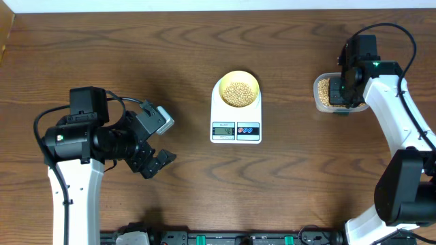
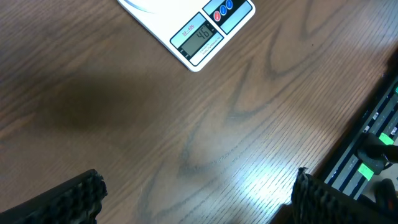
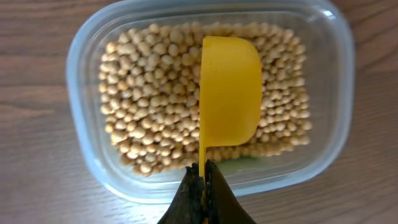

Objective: Scoop item into bowl and weigh 50g on scale

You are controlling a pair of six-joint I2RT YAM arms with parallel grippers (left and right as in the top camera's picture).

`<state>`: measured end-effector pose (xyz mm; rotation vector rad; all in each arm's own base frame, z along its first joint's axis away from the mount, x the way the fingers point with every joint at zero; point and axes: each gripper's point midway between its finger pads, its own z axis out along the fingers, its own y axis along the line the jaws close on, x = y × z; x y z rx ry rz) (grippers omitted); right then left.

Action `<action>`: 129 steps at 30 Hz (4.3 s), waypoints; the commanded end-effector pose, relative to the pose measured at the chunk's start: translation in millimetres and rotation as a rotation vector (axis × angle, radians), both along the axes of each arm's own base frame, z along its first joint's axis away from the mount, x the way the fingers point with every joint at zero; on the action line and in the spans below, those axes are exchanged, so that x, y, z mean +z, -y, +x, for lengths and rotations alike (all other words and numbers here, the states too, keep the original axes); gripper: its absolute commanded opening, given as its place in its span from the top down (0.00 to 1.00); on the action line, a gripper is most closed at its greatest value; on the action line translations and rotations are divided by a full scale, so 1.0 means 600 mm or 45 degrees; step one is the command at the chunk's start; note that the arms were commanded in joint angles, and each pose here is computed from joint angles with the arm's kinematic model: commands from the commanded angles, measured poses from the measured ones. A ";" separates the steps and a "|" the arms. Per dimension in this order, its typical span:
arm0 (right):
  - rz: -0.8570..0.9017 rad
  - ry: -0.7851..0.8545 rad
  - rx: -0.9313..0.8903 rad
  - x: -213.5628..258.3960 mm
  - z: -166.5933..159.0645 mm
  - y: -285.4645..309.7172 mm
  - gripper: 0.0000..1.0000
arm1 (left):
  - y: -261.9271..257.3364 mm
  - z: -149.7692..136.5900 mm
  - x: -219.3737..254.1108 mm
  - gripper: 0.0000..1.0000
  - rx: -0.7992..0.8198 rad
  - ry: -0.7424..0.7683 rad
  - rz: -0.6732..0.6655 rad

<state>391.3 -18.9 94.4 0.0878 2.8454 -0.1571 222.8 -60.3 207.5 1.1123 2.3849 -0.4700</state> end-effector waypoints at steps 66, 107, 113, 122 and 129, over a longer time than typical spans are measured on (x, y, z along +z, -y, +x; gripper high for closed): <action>1.296 0.170 0.370 0.132 0.010 -0.218 0.98 | -0.002 -0.001 -0.005 0.02 -0.020 0.003 0.009; 0.594 0.289 0.794 0.134 0.016 -0.410 0.99 | -0.002 -0.001 -0.005 0.02 -0.020 0.003 0.009; 0.782 0.247 0.832 0.148 -0.003 -0.429 0.99 | -0.002 -0.001 -0.005 0.02 -0.020 0.003 0.009; 0.909 0.207 0.755 0.158 -0.004 -0.416 0.99 | -0.002 -0.001 -0.005 0.02 -0.020 0.003 0.009; 0.938 0.207 0.732 0.161 0.001 -0.406 0.99 | -0.002 -0.001 -0.005 0.02 -0.020 0.003 0.009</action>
